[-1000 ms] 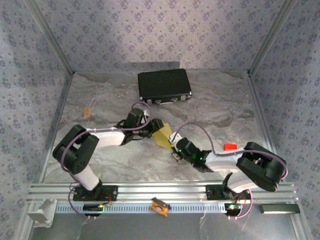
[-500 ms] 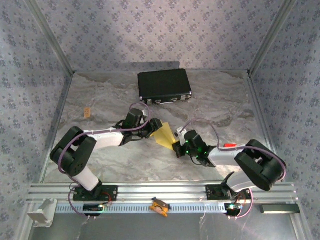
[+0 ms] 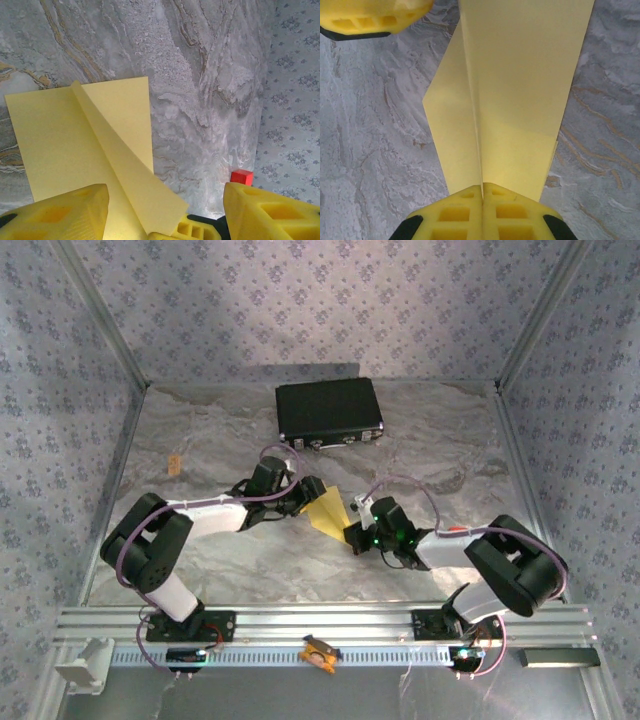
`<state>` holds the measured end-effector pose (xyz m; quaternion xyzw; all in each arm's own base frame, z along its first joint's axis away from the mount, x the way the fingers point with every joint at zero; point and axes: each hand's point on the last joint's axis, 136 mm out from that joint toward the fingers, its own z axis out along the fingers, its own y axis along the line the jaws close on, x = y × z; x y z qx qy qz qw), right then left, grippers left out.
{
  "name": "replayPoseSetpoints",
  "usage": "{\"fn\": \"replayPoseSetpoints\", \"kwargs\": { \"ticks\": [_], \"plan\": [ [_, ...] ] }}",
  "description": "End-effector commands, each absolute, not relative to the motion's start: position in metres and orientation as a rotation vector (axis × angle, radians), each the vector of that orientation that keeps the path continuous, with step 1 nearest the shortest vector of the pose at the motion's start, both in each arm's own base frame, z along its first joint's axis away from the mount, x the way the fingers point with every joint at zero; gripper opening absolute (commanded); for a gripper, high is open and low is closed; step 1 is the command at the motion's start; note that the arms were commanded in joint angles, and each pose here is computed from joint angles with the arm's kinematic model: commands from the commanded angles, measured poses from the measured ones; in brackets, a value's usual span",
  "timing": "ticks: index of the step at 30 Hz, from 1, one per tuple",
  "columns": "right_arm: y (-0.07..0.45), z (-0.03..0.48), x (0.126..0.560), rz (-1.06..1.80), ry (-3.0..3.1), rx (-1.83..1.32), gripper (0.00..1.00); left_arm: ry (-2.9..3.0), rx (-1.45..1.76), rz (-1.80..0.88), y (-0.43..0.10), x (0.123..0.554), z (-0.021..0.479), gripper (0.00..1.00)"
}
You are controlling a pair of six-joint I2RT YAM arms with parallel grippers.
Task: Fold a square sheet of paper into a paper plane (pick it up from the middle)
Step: Fourth fold the wing at the center of the table.
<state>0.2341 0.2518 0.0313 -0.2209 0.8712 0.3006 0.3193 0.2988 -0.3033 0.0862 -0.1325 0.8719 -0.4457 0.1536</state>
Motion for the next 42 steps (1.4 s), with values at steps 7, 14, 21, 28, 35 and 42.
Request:
{"fn": "replayPoseSetpoints", "kwargs": {
  "ticks": [7, 14, 21, 28, 35, 42],
  "plan": [
    [0.265, 0.036, 0.238, 1.044, 2.331, -0.461, 0.00, 2.496, -0.336, -1.305, -0.313, 0.300, 0.092, 0.59],
    [0.265, 0.038, 0.244, 1.216, 2.342, -0.369, 0.00, 2.517, -0.329, -1.305, -0.318, 0.298, 0.086, 0.53],
    [0.260, 0.037, 0.252, 1.301, 2.379, -0.267, 0.00, 2.536, -0.316, -1.312, -0.327, 0.299, 0.080, 0.34],
    [0.255, 0.032, 0.255, 1.341, 2.429, -0.184, 0.00, 2.558, -0.314, -1.317, -0.334, 0.300, 0.071, 0.25],
    [0.254, 0.027, 0.256, 1.387, 2.479, -0.136, 0.00, 2.544, -0.299, -1.330, -0.343, 0.305, 0.070, 0.23],
    [0.251, 0.024, 0.258, 1.458, 2.515, -0.060, 0.00, 2.538, -0.305, -1.344, -0.350, 0.310, 0.065, 0.21]
  ]
}}
